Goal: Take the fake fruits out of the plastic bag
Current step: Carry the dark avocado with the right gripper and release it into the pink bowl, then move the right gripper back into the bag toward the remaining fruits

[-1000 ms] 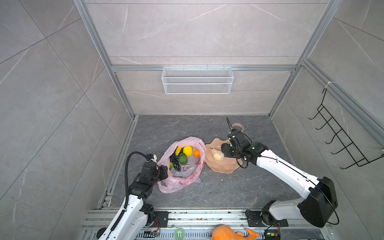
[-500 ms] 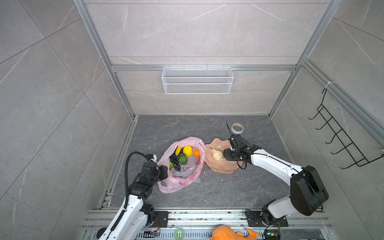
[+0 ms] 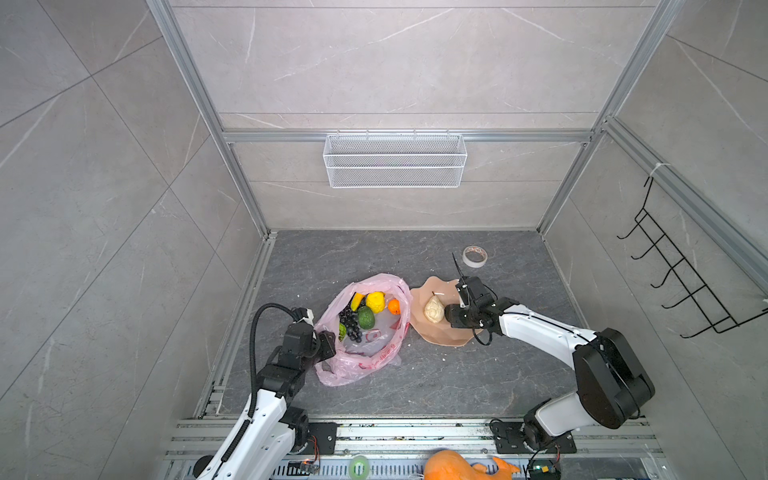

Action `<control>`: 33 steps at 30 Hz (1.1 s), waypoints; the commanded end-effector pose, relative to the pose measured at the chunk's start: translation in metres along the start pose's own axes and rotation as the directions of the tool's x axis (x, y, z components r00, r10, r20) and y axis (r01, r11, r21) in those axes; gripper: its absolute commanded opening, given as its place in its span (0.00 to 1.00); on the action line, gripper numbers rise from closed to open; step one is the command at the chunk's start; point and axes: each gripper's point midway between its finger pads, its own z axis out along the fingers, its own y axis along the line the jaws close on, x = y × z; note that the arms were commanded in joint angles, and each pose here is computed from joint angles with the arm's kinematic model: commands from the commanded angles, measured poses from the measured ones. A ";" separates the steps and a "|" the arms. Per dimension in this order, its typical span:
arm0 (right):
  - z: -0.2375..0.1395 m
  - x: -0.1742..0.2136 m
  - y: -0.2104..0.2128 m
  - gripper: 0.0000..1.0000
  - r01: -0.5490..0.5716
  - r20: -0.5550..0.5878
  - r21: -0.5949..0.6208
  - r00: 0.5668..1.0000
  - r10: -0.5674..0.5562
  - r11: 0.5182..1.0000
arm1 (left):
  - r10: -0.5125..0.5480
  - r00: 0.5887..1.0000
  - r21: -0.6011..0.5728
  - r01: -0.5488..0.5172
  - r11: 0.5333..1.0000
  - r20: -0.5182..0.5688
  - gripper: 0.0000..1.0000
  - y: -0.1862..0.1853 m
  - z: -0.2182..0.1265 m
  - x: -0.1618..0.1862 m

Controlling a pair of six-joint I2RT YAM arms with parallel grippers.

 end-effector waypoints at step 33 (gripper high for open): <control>-0.078 -0.025 0.058 0.62 0.021 0.131 0.094 0.991 -0.033 0.995 | 0.013 1.000 0.011 -0.013 1.000 0.011 0.36 -0.004 0.001 -0.004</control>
